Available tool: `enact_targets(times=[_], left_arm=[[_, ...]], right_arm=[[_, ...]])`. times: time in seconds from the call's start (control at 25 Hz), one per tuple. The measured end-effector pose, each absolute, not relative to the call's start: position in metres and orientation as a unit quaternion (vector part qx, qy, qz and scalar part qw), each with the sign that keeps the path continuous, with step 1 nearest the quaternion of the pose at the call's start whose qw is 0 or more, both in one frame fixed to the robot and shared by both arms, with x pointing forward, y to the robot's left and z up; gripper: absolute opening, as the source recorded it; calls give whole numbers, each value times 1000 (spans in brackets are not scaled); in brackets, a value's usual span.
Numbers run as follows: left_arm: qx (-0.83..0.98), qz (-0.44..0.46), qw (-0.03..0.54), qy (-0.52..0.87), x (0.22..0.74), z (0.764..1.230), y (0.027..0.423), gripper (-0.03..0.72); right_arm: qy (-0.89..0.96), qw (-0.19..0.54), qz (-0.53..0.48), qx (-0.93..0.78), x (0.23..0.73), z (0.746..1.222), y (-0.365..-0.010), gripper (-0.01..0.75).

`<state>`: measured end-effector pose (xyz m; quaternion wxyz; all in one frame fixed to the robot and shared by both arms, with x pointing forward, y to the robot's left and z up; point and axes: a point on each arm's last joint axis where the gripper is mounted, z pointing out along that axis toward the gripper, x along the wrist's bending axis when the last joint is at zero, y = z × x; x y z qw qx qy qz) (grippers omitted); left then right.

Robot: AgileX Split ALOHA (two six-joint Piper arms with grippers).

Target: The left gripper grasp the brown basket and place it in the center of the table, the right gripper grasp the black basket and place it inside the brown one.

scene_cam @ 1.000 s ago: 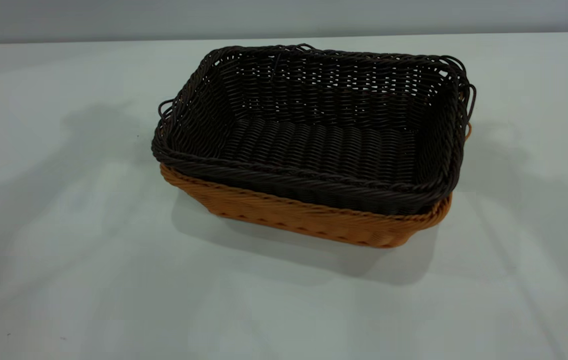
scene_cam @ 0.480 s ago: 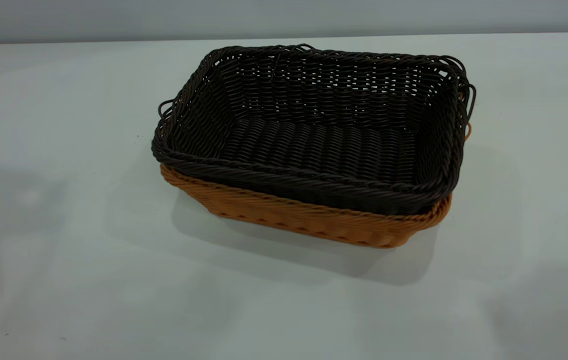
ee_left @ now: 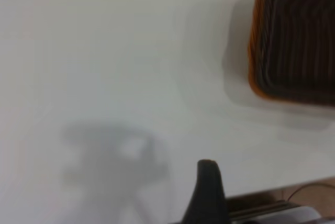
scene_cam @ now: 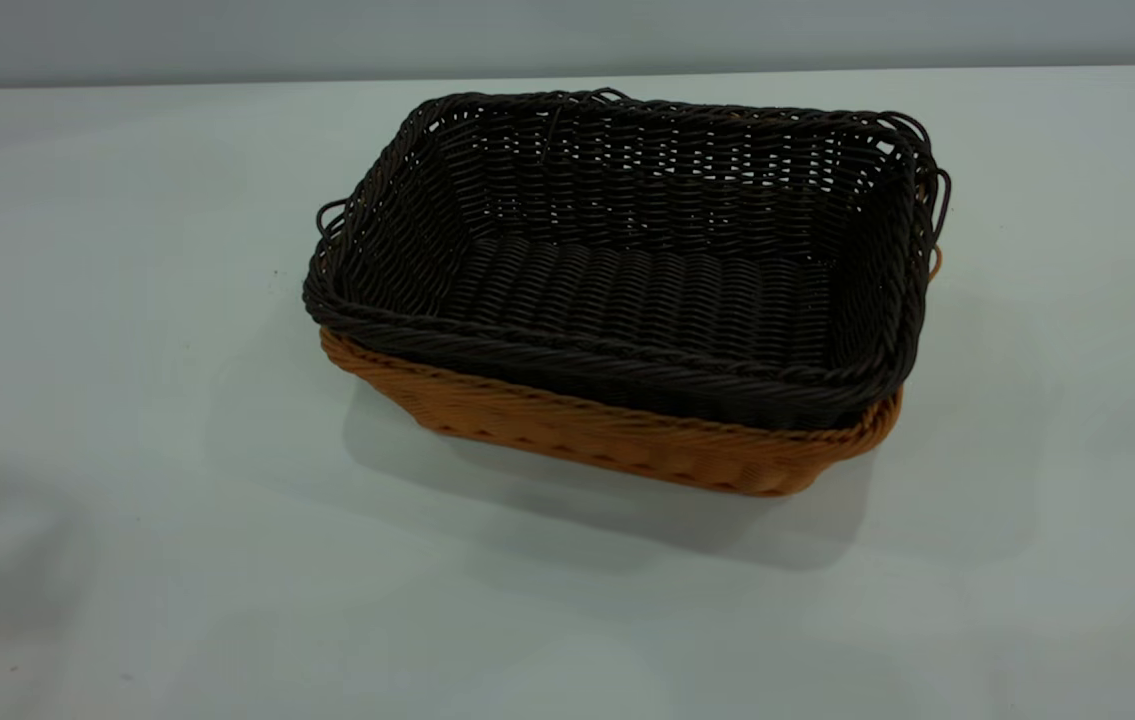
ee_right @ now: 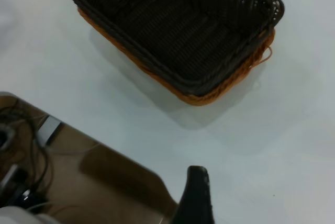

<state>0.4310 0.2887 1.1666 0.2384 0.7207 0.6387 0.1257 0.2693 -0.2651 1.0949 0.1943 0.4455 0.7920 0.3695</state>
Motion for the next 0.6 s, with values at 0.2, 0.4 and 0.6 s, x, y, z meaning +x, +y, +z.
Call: enact_targets(times=[0.2,0.4,0.6], left_arm=[[722,145,258,626,378,1158,287,542],[716,188,290,607,332,1154,285,542],[713,217,310,590,295,1141,284,542]], right_arm=[[790,225,361,442,253,1068,-272,582],[783,247,361,442,245,1047,-275,582],[766,273,384,437,233,1043,-277,582]])
